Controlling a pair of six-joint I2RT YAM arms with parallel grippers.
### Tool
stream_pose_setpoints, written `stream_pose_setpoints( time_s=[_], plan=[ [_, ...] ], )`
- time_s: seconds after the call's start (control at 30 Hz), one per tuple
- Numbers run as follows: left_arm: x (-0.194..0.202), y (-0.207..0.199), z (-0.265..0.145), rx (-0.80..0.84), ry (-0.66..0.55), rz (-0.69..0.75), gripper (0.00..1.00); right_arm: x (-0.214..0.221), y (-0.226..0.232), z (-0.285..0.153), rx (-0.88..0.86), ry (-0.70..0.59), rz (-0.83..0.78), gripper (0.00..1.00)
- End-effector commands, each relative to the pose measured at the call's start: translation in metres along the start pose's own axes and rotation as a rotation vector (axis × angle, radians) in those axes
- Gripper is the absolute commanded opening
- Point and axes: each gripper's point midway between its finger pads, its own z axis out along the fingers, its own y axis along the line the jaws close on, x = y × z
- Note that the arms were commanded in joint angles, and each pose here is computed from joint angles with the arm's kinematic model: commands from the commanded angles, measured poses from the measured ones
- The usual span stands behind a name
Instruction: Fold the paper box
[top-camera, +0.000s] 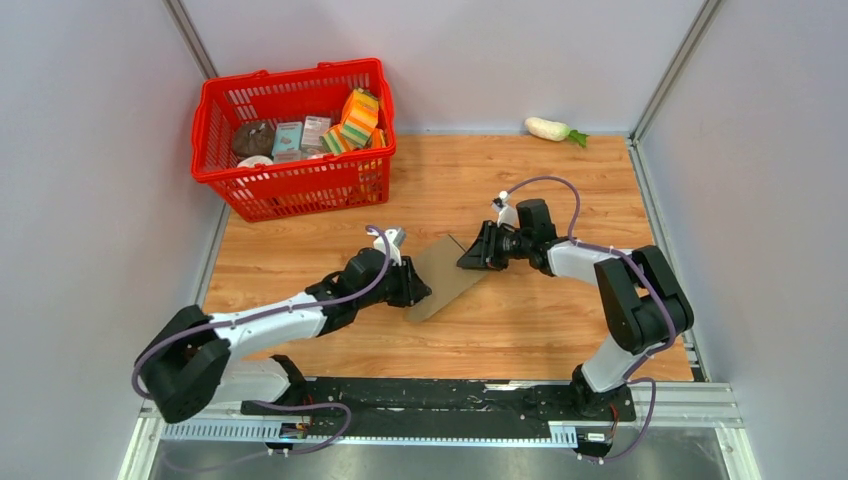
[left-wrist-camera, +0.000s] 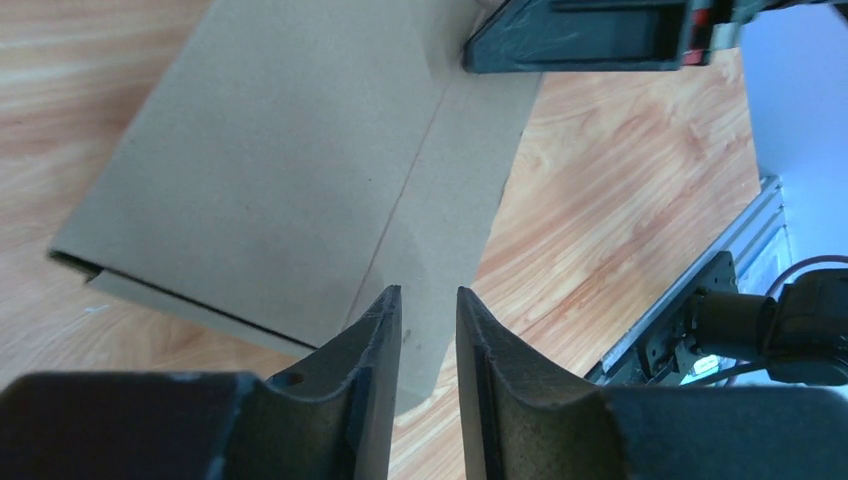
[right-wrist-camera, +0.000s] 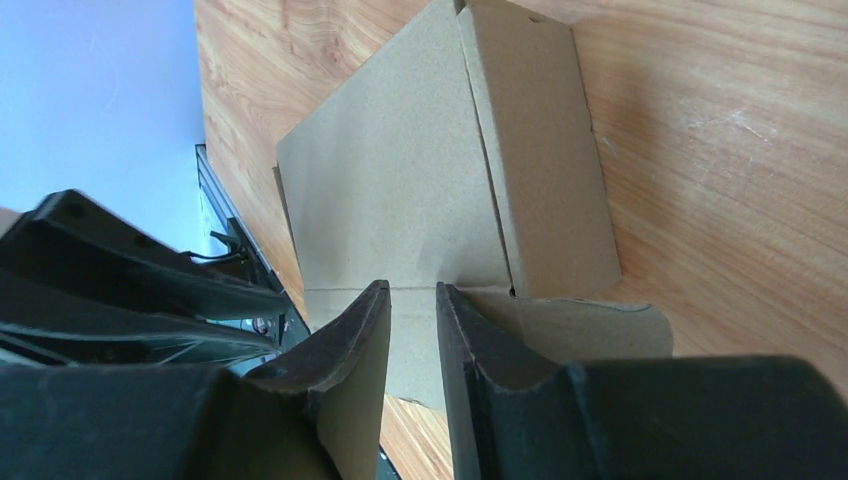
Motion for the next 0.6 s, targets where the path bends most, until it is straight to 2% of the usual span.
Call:
stream_pose_setpoints(
  time_s=[0.0, 0.17, 0.33, 0.43, 0.47, 0.57],
  plan=[
    [0.005, -0.01, 0.022, 0.062, 0.026, -0.058, 0.32, -0.011, 0.007, -0.008, -0.002, -0.058, -0.072, 0.32],
    [0.031, 0.016, 0.029, -0.009, 0.082, -0.069, 0.29, -0.029, 0.014, -0.028, 0.067, -0.165, -0.162, 0.43],
    [0.041, 0.022, 0.024, -0.019, 0.109, -0.062, 0.29, -0.06, 0.021, -0.027, 0.06, -0.17, -0.1, 0.43],
    [0.032, 0.017, 0.018, -0.015, 0.096, -0.033, 0.36, -0.076, 0.019, -0.024, 0.091, -0.18, -0.113, 0.46],
    [0.016, 0.008, 0.014, 0.003, 0.063, -0.022, 0.42, -0.074, 0.014, -0.019, 0.1, -0.158, -0.104, 0.5],
    [-0.01, -0.003, 0.0, 0.004, 0.025, 0.011, 0.5, -0.081, 0.014, -0.016, 0.12, -0.109, -0.105, 0.49]
  ],
)
